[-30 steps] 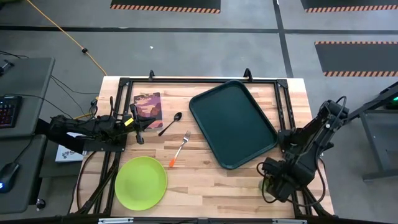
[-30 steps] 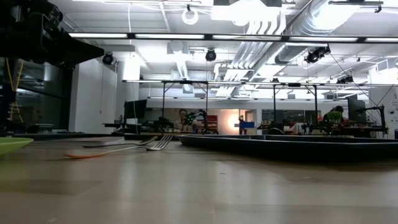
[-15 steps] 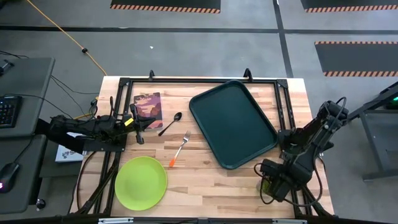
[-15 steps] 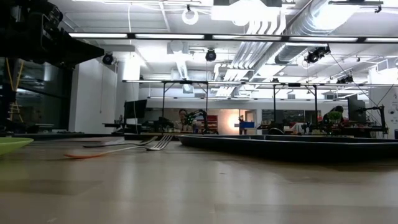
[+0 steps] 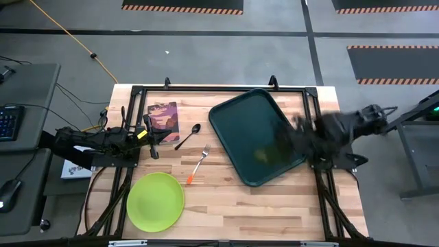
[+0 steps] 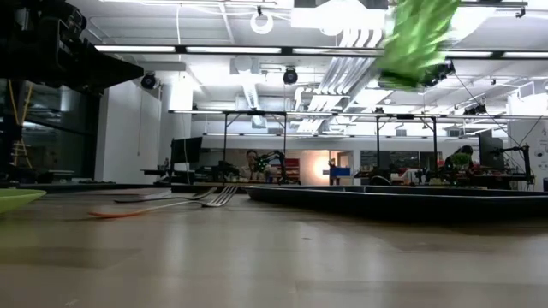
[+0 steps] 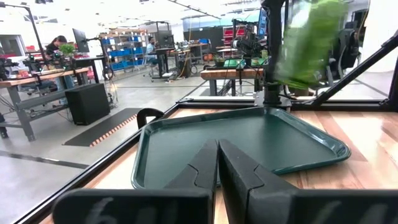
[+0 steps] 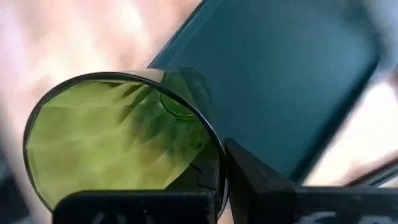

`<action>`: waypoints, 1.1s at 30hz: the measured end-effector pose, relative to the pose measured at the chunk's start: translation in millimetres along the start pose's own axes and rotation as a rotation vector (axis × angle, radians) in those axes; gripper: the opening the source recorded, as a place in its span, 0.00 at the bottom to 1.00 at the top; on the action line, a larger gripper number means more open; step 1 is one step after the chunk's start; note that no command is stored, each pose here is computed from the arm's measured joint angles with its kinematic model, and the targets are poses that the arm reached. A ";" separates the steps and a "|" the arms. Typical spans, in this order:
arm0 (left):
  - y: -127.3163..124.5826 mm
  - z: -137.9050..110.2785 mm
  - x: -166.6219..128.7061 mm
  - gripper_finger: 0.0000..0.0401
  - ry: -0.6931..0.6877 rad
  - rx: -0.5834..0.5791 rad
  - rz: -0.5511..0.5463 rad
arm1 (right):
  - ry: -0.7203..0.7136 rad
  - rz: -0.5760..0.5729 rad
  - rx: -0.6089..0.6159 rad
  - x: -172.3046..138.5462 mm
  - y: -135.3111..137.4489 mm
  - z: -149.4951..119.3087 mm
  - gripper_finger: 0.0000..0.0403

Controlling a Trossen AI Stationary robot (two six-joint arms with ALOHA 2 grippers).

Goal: Pick and place plate/cup/fork/spoon on tray

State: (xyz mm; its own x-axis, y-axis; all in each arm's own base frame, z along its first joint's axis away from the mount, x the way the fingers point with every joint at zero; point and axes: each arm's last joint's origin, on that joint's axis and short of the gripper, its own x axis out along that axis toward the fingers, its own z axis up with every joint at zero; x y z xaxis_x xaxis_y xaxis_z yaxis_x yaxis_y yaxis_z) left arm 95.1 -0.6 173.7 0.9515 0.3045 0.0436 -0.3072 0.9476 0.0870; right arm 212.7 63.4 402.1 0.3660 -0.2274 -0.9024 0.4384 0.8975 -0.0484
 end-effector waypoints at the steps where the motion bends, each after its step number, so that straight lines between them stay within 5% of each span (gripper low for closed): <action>1: 0.0 -0.1 0.0 0.01 0.000 0.000 0.000 | -0.030 -0.033 0.021 2.4 -13.2 13.7 0.00; 8: 0.0 0.0 0.0 0.01 0.000 0.000 -0.001 | -0.019 -0.267 0.268 44.3 -135.0 79.0 0.00; 16: 0.0 0.0 0.0 0.01 0.000 0.000 0.000 | 0.156 -0.207 0.505 115.3 -242.1 98.0 0.00; 23: 0.0 0.0 0.0 0.01 0.000 0.000 0.000 | 0.223 -0.103 0.520 173.9 -260.9 111.2 0.00; 33: 0.0 0.1 0.0 0.01 0.000 0.000 0.000 | 0.290 -0.073 0.522 184.8 -264.2 107.7 0.00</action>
State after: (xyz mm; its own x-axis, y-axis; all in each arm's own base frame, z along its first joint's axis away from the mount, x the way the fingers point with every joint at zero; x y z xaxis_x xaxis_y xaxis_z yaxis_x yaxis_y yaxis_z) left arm 95.1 -0.6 173.8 0.9516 0.3043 0.0435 -0.3070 0.9477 0.0870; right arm 252.9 -256.4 294.2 0.1134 -0.1032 -0.9882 0.8258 0.5628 0.0360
